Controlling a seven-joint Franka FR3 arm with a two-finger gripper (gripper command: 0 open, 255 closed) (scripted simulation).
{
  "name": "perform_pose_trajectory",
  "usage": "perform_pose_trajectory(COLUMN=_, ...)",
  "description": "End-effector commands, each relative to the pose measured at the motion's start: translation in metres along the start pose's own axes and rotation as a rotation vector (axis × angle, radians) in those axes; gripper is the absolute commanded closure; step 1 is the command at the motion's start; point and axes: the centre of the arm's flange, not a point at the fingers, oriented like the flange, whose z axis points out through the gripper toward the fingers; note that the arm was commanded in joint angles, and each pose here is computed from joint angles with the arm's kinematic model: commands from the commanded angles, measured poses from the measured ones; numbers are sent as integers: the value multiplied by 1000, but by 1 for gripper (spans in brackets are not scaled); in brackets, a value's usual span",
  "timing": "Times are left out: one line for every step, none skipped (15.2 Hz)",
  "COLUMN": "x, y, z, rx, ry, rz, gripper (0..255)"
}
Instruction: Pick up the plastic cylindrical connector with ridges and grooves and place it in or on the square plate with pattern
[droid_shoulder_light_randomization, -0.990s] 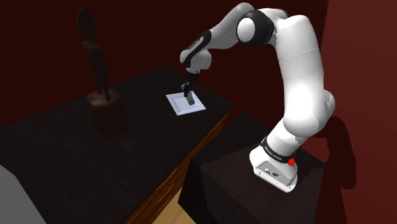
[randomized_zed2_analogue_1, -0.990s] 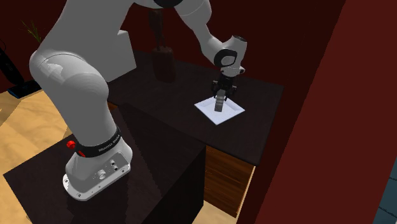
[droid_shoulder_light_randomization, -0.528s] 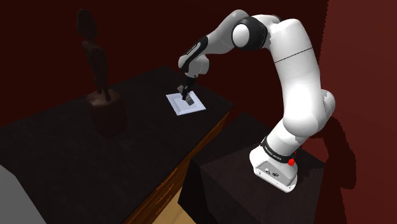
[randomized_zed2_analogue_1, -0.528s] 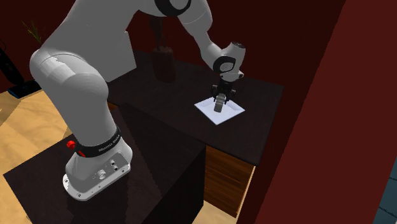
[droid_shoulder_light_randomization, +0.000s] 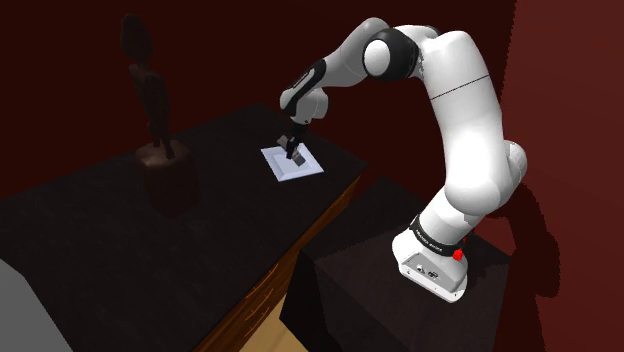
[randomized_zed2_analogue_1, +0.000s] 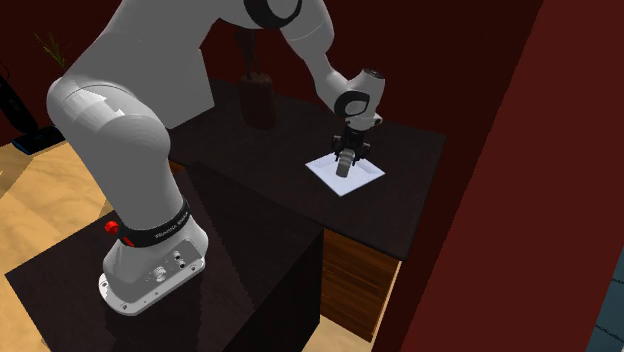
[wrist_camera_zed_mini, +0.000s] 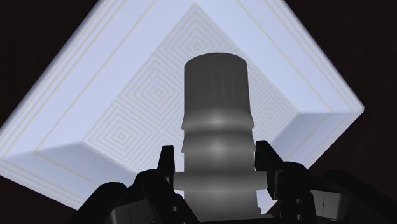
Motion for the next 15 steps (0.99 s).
perform_pose_trajectory(x=-6, y=1, z=6, rx=5, ry=-12, rz=5, gripper=0)
perform_pose_trajectory(x=-6, y=1, z=8, rx=5, ry=-12, rz=5, gripper=0)
perform_pose_trajectory(x=-6, y=0, z=8, rx=5, ry=-12, rz=5, gripper=0)
perform_pose_trajectory(x=-6, y=0, z=8, rx=5, ry=-12, rz=5, gripper=0)
perform_pose_trajectory(x=-6, y=0, z=8, rx=5, ry=-12, rz=5, gripper=0)
perform_pose_trajectory(x=-5, y=3, z=5, rx=5, ry=-12, rz=6, gripper=0)
perform_pose_trajectory(x=-5, y=3, z=-8, rx=5, ry=-12, rz=6, gripper=0)
perform_pose_trajectory(x=-5, y=3, z=-21, rx=5, ry=-12, rz=6, gripper=0)
perform_pose_trajectory(x=-4, y=3, z=-34, rx=5, ry=-12, rz=6, gripper=0)
perform_pose_trajectory(x=-4, y=3, z=-44, rx=5, ry=-12, rz=6, gripper=0)
perform_pose_trajectory(x=-4, y=3, z=-44, rx=5, ry=-12, rz=6, gripper=0)
perform_pose_trajectory(x=-4, y=3, z=-44, rx=5, ry=-12, rz=6, gripper=0)
perform_pose_trajectory(x=-4, y=3, z=-44, rx=5, ry=-12, rz=6, gripper=0)
perform_pose_trajectory(x=-4, y=3, z=-44, rx=5, ry=-12, rz=6, gripper=0)
perform_pose_trajectory(x=-4, y=3, z=-44, rx=5, ry=-12, rz=6, gripper=0)
